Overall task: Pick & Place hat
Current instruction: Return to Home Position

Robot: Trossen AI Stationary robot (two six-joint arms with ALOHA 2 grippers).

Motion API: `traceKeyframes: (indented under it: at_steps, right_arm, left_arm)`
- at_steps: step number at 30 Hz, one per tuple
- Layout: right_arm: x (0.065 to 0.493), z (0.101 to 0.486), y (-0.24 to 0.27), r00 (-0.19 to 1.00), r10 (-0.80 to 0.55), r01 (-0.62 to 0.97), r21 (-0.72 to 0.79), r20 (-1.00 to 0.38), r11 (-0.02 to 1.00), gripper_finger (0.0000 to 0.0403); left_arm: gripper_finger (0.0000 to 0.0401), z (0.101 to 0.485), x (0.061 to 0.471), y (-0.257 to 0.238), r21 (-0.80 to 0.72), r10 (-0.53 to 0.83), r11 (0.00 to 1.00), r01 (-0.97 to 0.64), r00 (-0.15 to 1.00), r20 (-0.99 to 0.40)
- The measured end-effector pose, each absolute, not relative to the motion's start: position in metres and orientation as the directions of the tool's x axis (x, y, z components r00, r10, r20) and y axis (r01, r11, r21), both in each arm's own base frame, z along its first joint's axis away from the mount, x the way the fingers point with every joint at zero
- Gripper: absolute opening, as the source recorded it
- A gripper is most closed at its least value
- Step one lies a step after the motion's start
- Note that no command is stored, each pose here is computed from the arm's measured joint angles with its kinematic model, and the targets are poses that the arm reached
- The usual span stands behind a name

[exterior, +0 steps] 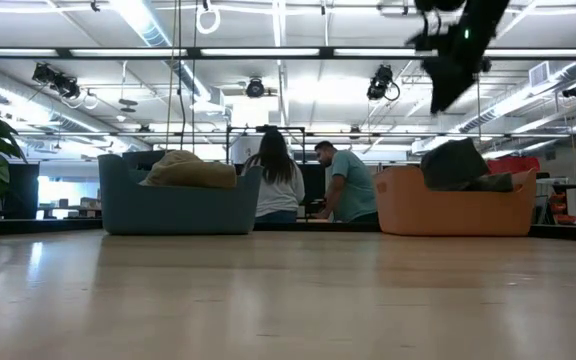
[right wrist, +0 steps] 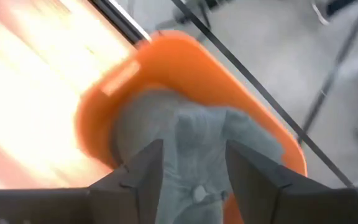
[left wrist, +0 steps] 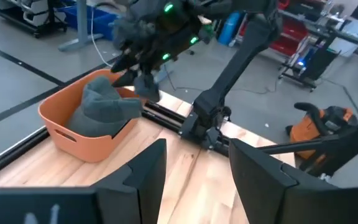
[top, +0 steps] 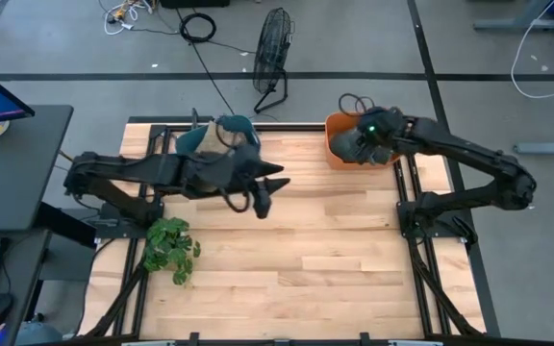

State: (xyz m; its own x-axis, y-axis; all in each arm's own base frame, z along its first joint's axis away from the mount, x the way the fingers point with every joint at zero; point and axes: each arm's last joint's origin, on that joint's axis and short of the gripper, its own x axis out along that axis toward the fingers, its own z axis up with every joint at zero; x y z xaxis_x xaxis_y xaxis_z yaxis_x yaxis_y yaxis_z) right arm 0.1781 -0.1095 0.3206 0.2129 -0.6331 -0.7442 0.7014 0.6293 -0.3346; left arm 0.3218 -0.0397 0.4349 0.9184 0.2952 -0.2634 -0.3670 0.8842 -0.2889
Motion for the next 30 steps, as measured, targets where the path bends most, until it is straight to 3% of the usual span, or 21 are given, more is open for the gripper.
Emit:
traceKeyframes:
  at_steps: [8,13,21,30]
  right_arm:
    - [0.161,0.409,-0.071,0.624,-0.504,0.584,-0.074,-0.597,0.809,0.0170]
    - [0.127,0.434,-0.046,0.773,-0.446,0.509,0.020,-0.451,0.861,0.0156]
    - [0.085,0.407,-0.025,0.891,-0.338,0.388,0.123,-0.302,0.913,0.0137]
    - [0.060,0.364,-0.014,0.980,-0.188,0.198,0.202,-0.070,0.959,0.0123]
  left_arm:
    - [0.0179,0.446,0.274,-0.029,-0.262,0.380,0.836,-0.483,0.852,-0.360]
    - [0.0179,0.443,0.248,-0.024,-0.230,0.444,0.782,-0.579,0.777,-0.445]
    - [0.0179,0.407,0.207,-0.019,-0.265,0.449,0.754,-0.601,0.766,-0.460]
    - [0.0179,0.344,0.152,-0.012,-0.373,0.403,0.791,-0.484,0.872,-0.277]
